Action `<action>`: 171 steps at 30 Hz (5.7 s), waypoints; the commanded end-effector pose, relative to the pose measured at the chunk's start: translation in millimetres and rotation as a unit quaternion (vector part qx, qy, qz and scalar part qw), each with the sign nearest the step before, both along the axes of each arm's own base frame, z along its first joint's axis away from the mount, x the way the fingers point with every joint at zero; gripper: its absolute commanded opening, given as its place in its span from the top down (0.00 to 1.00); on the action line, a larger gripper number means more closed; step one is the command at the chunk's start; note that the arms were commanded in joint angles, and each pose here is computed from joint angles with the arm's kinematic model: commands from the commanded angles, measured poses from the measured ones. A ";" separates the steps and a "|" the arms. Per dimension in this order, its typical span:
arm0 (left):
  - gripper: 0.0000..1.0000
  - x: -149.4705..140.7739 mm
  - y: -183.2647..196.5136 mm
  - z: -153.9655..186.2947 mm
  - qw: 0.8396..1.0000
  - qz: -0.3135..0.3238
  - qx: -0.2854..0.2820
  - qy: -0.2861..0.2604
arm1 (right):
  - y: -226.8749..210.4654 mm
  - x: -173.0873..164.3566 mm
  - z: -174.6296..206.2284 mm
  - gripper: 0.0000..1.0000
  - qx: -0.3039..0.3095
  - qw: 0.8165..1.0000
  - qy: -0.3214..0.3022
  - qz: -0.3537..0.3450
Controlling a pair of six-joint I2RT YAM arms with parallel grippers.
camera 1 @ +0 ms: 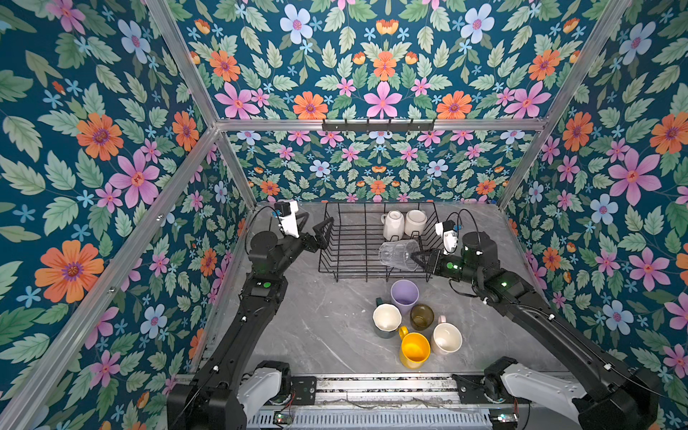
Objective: Load cups into a dish rack
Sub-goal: Place the cup upside down at the dish rack.
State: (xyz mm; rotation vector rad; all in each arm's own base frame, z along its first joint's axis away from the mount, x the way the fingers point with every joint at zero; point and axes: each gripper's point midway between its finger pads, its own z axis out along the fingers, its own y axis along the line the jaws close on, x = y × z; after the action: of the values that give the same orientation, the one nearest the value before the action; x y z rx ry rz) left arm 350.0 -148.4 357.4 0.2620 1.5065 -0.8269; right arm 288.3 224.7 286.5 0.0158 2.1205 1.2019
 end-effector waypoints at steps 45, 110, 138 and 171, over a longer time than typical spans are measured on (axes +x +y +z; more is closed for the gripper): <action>0.00 -114.1 -81.7 42.3 0.919 -0.381 -0.033 -0.092 | 114.2 -16.4 105.0 1.00 0.127 0.947 -0.109 0.274; 1.00 -135.6 -87.7 60.3 0.891 -0.442 -0.047 -0.095 | 134.7 -19.1 100.8 0.75 0.135 0.942 -0.090 0.293; 1.00 22.2 -58.5 -8.7 0.977 -0.085 0.155 0.123 | -12.9 1.1 46.0 0.12 -0.055 0.990 -0.117 -0.055; 1.00 144.6 -48.7 -132.7 0.875 0.062 0.345 0.334 | -57.4 -24.8 17.1 0.02 -0.108 0.982 -0.120 -0.097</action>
State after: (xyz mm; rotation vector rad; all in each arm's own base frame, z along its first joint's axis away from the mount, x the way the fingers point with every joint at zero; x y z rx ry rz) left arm 491.2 -200.9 229.5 0.4016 2.4135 -0.2868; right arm 263.2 169.7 303.1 -0.0152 1.9824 0.8330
